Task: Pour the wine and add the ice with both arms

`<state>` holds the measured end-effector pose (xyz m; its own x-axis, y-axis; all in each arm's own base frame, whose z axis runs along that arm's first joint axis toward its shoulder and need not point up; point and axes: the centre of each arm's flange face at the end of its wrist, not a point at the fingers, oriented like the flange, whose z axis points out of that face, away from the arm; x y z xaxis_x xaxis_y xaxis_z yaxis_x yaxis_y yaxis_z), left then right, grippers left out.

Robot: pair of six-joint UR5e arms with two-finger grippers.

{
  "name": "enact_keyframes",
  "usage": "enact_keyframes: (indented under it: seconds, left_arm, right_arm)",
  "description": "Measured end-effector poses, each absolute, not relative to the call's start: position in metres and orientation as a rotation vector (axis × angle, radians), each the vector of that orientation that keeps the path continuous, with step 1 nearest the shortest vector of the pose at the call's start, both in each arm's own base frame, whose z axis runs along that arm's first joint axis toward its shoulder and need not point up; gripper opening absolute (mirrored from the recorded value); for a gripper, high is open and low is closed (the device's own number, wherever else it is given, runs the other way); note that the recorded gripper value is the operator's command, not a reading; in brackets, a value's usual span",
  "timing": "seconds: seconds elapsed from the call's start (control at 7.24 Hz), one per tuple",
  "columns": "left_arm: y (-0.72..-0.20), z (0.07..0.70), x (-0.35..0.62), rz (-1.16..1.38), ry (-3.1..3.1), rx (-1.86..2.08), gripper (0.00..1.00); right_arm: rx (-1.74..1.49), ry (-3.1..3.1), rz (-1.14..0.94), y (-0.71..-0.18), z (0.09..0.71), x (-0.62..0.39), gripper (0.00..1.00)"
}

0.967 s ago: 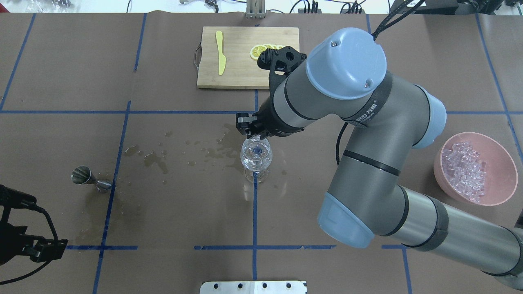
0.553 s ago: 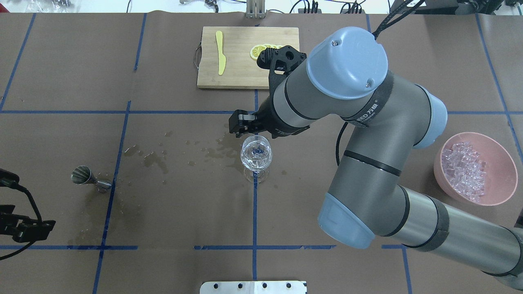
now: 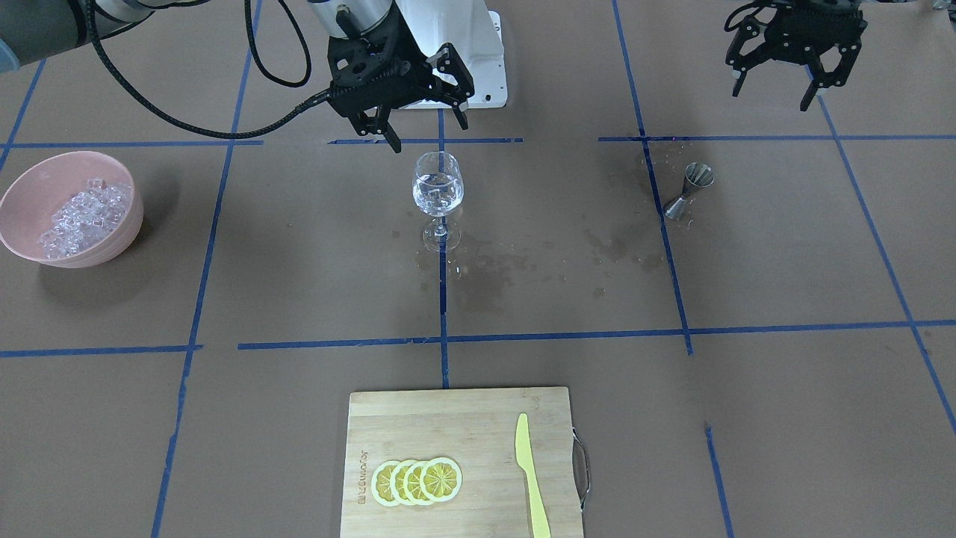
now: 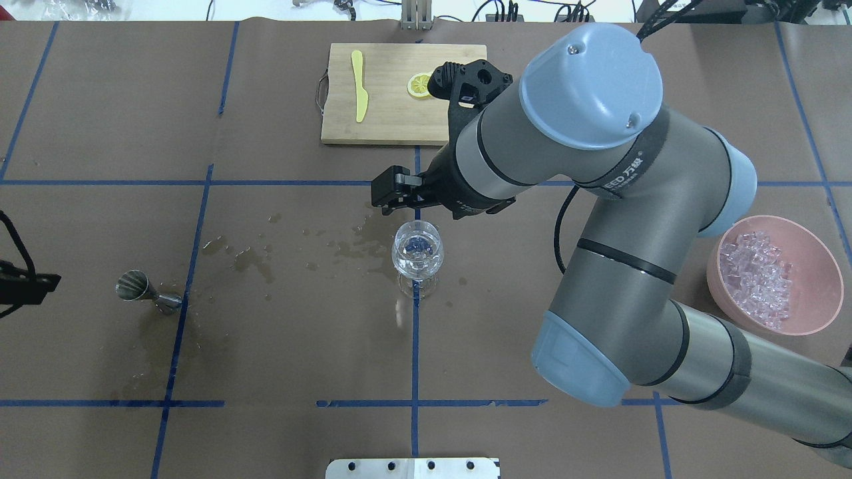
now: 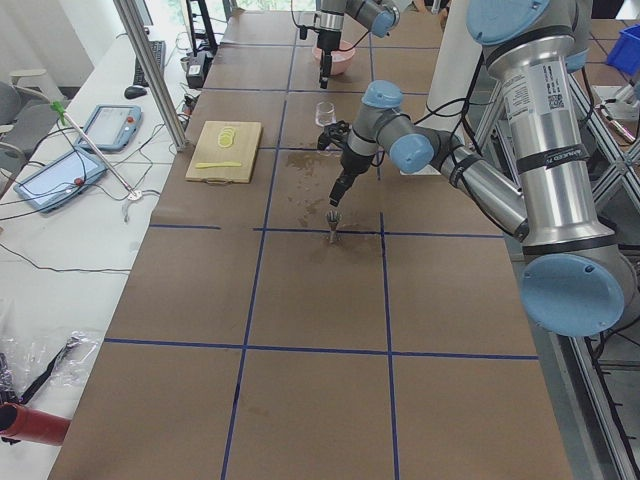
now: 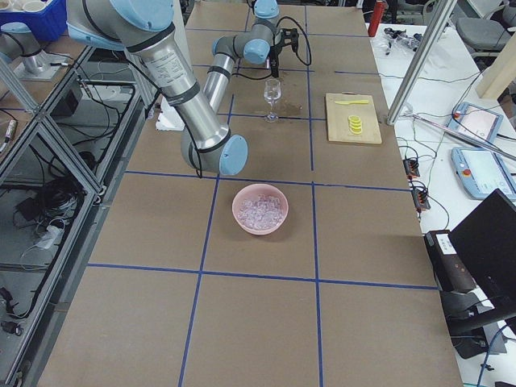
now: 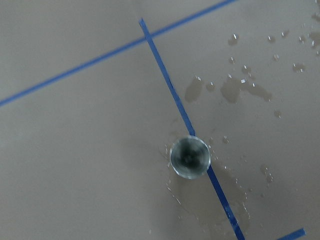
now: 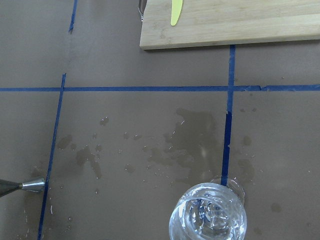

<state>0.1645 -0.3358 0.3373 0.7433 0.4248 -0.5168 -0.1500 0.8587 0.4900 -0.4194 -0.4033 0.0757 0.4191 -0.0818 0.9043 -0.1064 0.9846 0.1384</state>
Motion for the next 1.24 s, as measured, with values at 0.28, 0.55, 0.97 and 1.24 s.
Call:
enact_keyframes:
  seconds: [0.28,0.55,0.97,1.24]
  left_arm:
    - [-0.397,0.315,0.153,0.369,0.588,0.455,1.0]
    - [-0.444,0.317,0.133,0.361,0.597,0.433,1.0]
    - [-0.509,0.344,0.095,0.255,0.707,0.346,1.0]
    - [-0.533,0.374,0.067,0.185,0.714,0.323,1.0]
  right_arm:
    - [0.165,-1.116,0.047,-0.414,0.076,-0.392,1.0]
    - [0.135,-1.073,0.079,-0.444,0.088,-0.352,1.0]
    - [0.133,-0.915,0.036,-0.493,0.134,-0.287,1.0]
    - [0.138,-0.785,-0.044,-0.522,0.204,-0.237,1.0]
